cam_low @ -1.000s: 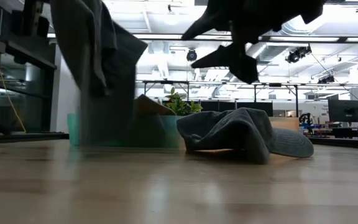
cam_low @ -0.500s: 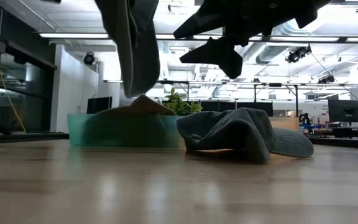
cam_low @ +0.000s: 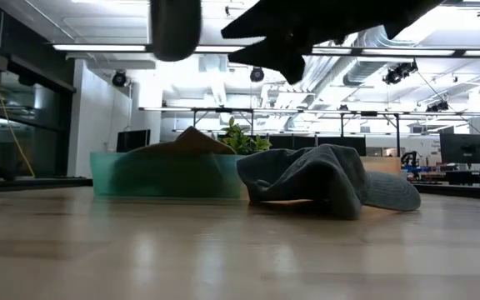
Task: Pick & Place hat
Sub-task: Put the left blue cap into the orange bin
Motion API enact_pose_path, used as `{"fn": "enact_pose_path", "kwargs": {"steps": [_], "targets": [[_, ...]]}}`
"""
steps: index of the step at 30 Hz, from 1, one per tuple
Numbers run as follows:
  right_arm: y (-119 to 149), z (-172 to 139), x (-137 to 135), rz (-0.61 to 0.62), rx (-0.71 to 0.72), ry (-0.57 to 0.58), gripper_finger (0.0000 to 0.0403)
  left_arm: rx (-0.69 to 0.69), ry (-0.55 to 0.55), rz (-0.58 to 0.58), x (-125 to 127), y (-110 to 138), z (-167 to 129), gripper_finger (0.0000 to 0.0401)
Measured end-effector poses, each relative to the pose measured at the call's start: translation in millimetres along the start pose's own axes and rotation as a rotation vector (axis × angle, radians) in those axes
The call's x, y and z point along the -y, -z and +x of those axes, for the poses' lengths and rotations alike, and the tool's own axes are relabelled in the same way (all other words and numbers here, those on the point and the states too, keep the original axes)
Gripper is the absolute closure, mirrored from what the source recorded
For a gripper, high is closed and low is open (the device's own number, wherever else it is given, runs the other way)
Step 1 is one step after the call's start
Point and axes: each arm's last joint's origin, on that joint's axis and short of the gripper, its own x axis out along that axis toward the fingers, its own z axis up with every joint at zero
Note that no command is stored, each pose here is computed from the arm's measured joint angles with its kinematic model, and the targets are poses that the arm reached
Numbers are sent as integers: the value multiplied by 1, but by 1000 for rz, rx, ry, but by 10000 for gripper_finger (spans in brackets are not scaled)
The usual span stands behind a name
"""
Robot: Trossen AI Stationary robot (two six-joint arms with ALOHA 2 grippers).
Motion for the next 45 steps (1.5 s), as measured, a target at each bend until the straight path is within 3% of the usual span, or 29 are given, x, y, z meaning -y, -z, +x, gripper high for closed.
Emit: {"fn": "enact_pose_path", "kwargs": {"steps": [5, 13, 23, 30, 34, 45], "targets": [[-13, 4, 13, -135, 38, 35, 181, -6, -8, 1, 3, -3, -1, 401], [-42, 9, 32, -241, 97, -25, 181, -10, -3, -1, 3, -3, -1, 401], [-69, 12, 52, -251, 84, -147, 181, -10, -3, -2, 3, -3, -1, 401], [-76, 11, 58, -249, 62, -266, 181, -10, -3, -8, 3, -3, -1, 401], [-76, 11, 62, -260, 64, -265, 181, -12, -2, -9, 3, -3, -1, 401], [-72, 46, 66, -233, 32, -389, 181, -24, -17, -16, 1, -2, -1, 401]]}}
